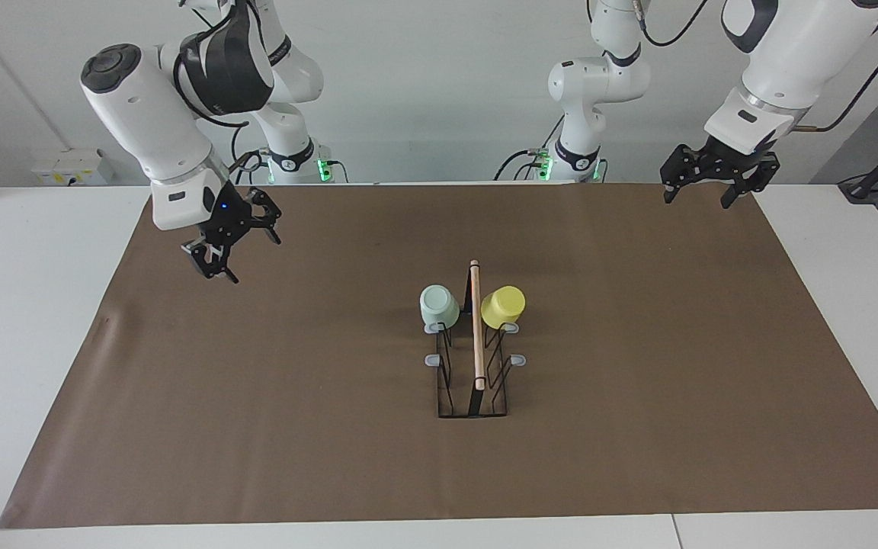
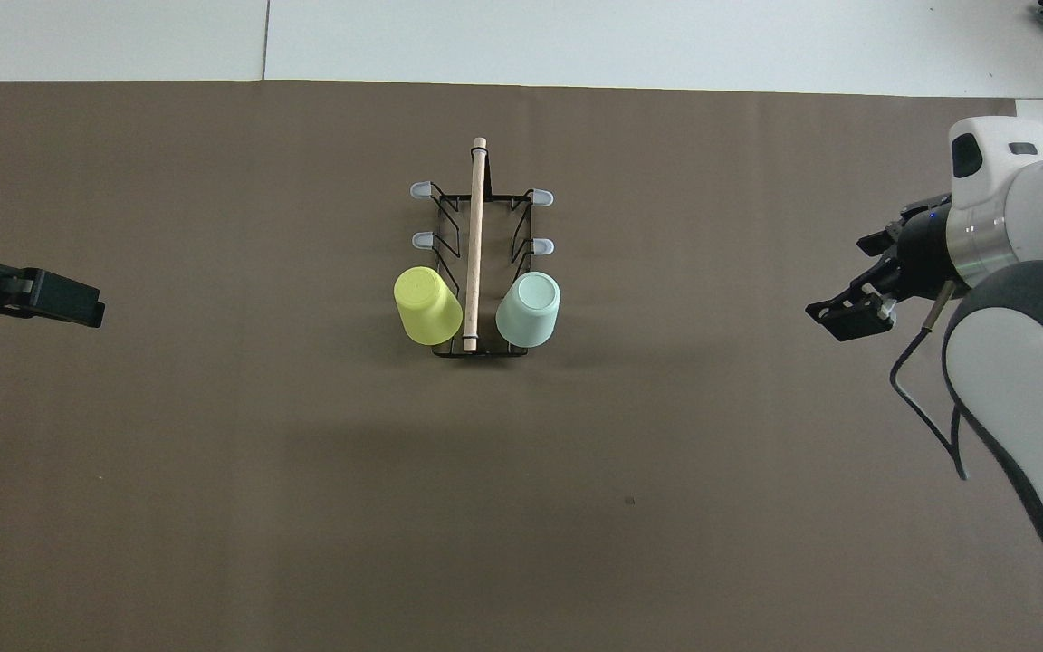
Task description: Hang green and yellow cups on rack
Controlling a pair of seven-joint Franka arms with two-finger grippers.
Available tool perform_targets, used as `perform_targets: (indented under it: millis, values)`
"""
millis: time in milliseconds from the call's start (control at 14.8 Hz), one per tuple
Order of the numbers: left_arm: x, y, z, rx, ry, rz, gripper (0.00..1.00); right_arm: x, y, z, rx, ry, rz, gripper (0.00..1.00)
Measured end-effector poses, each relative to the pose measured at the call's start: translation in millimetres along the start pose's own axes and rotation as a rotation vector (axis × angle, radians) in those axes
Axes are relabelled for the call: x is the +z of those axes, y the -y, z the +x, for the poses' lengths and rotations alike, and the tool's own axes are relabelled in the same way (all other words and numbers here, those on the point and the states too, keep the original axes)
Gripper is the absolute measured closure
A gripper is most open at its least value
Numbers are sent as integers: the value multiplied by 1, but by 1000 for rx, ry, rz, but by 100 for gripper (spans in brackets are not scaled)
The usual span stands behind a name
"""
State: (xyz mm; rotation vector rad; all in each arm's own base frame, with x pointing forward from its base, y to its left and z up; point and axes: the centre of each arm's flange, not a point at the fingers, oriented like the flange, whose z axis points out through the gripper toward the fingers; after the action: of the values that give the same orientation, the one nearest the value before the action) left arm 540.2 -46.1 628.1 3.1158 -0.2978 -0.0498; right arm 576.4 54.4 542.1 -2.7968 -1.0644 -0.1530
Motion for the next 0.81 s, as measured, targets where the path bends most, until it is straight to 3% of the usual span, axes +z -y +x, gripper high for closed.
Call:
perform_targets:
  millis: [135,338,473,811]
  values:
    - [0,0,0,0,0,0,0,2,0,-1,125,7,4,0]
    - [0,-1,0,3,0,0,0,2,-4,-8,171,32,9,0]
    - [0,-4,0,7,0,0,0,-6,-7,-13,195,61,-53,0]
    - [0,-4,0,7,-1,0,0,-39,1,-23,459,102,-61,0]
